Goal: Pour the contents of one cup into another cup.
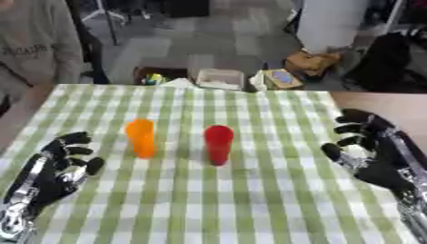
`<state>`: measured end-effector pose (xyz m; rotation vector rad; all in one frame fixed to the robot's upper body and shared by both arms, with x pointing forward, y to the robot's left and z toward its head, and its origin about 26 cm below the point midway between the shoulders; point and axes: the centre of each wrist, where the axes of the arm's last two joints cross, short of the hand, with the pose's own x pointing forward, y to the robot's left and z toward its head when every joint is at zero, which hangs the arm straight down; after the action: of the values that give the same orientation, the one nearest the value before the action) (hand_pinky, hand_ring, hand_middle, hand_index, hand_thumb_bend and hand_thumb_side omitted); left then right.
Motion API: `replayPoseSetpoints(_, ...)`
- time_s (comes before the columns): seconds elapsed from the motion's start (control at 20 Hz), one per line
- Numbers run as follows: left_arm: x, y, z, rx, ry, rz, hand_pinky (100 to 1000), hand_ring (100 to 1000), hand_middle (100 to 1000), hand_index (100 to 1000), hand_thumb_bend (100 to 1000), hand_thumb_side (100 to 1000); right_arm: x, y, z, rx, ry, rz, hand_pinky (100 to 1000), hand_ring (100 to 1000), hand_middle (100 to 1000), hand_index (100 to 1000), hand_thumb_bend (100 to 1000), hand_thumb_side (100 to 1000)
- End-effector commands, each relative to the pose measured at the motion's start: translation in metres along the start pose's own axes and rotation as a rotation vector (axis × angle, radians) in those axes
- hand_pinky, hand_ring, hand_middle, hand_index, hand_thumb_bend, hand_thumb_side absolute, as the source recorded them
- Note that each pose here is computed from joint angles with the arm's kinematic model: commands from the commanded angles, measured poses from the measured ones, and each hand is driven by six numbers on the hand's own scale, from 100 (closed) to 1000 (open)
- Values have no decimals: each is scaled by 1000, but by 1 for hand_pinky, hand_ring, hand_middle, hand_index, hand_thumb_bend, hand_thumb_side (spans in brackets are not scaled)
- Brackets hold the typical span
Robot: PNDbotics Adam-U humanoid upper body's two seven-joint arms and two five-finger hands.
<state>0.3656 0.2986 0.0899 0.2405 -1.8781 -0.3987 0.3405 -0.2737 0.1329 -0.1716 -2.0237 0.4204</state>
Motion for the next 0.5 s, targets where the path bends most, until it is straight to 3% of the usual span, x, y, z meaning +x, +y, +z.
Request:
replayPoseSetpoints(0.05, 2, -4, -12, 8, -10, -25, 611, 708, 727, 825, 730, 481, 8, -7, -5, -6, -28, 7, 621, 726, 726, 841, 612, 330)
replayPoseSetpoints(0.5, -14, -24, -32, 47, 37, -45, 610, 713, 737, 829, 763, 475, 7, -6, -4, -4, -25, 2, 620, 723, 723, 841, 610, 332)
